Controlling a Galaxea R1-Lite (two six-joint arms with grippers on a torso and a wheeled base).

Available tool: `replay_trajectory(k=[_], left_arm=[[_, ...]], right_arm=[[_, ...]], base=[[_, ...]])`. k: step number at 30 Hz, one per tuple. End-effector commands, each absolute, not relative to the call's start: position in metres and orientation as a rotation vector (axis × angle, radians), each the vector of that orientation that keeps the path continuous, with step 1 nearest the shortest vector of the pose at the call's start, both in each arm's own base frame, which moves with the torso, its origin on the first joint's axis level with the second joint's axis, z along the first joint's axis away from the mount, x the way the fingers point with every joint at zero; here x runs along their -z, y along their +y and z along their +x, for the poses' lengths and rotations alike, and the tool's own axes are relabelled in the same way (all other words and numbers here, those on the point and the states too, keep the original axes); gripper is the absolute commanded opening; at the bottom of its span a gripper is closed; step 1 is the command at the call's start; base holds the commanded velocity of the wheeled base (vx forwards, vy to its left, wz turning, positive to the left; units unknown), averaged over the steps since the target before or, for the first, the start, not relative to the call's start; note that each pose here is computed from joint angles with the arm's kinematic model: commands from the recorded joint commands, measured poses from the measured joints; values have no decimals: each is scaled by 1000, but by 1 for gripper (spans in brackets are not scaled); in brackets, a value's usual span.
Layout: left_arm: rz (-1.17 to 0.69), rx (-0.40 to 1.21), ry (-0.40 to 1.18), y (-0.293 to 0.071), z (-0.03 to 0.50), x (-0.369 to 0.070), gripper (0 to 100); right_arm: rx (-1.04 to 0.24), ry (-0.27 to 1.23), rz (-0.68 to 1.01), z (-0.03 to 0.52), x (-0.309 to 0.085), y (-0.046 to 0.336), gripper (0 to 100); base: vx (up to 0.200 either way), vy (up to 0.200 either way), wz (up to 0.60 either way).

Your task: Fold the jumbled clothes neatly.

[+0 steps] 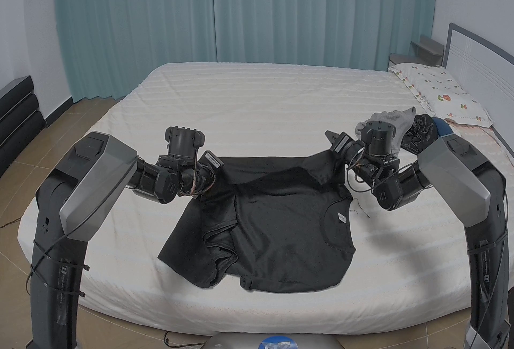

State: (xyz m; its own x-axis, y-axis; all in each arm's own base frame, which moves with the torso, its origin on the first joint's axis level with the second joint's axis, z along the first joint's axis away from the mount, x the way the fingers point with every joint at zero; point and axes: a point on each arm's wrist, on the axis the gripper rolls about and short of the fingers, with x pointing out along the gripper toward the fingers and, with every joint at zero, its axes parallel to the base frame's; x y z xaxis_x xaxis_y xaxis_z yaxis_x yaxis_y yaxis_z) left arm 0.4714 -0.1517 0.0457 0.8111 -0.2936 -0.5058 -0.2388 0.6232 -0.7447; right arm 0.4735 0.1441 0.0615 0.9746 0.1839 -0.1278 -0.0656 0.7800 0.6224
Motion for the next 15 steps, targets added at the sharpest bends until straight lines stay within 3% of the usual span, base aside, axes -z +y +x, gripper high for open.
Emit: replay_trajectory(k=[1,5,10,15], left_arm=[[-910,-5,674,-146,475,-30,100],[-930,-89,595,-126,483,-50,100],[-1070,-145,380,-99,506,-96,100],[-1066,-140,485,-93,505,-90,100]], right_arm=[[-78,325,624,471,-18,140,100],[-15,340,652,477,-15,118,100],[59,118,800,495,-47,86,100],[90,166,794,486,-38,77,100]], base=[[0,0,0],[0,0,0],[0,0,0],[0,0,0]])
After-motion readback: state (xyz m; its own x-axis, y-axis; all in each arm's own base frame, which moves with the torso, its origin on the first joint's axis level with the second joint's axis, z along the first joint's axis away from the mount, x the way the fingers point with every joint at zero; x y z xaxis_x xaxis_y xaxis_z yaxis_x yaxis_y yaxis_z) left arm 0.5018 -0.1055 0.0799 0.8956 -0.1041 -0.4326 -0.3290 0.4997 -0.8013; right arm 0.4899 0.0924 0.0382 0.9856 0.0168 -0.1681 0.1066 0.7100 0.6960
